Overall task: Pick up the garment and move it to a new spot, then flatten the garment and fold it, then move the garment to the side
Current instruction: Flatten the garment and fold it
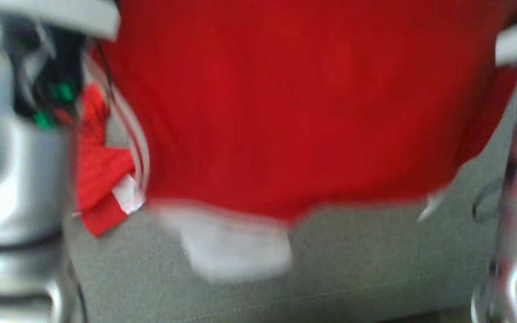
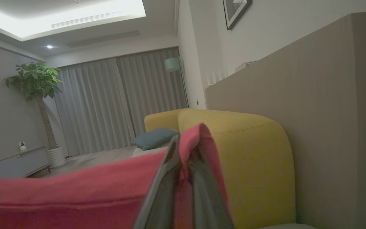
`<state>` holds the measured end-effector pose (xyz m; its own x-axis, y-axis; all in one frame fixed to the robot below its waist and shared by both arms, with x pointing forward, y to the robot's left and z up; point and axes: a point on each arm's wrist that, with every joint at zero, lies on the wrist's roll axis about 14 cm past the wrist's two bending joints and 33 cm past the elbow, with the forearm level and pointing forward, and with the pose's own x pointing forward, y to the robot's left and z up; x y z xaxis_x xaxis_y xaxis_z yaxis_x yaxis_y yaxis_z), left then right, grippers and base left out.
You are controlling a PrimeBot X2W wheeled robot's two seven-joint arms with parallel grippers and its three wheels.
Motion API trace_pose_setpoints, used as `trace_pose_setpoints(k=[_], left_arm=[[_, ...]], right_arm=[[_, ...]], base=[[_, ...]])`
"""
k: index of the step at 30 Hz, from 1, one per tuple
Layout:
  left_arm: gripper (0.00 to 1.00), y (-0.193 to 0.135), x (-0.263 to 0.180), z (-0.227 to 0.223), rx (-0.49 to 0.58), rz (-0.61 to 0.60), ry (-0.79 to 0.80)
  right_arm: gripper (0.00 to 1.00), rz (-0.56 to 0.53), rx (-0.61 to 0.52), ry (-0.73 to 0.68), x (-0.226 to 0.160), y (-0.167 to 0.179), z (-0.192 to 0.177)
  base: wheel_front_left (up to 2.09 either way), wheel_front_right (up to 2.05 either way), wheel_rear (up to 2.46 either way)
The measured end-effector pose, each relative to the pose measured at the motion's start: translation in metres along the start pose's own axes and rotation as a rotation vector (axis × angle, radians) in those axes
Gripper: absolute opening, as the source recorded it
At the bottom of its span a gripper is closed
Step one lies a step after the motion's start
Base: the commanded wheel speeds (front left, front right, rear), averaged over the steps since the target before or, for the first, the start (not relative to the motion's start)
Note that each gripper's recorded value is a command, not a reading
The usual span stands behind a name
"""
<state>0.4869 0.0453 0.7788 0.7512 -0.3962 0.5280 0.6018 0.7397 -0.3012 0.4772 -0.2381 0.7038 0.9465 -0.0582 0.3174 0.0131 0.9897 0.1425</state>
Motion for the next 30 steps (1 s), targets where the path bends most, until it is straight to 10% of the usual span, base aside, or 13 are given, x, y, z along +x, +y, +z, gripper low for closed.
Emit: trace_pose_setpoints(k=[6,16,23,30], left_arm=[[0.00,0.061,0.060,-0.017,0.110,0.047,0.010],[0.00,0.126,0.091,-0.029,0.188,0.101,-0.071],[0.00,0.154,0.054,-0.118,0.167,0.144,0.123],[0.00,0.143,-0.058,-0.236,0.104,0.122,0.489]], right_arm=[[0.00,0.049,-0.193,-0.081,0.088,0.022,-0.003],[0.00,0.098,-0.203,-0.168,0.170,0.041,-0.037],[0.00,0.108,-0.266,0.090,0.158,0.028,-0.150],[0.00,0.080,-0.268,0.493,0.065,-0.009,-0.277]], base=[[0.00,0.00,0.00],[0.00,0.00,0.00],[0.00,0.00,0.00],[0.00,0.00,0.00]])
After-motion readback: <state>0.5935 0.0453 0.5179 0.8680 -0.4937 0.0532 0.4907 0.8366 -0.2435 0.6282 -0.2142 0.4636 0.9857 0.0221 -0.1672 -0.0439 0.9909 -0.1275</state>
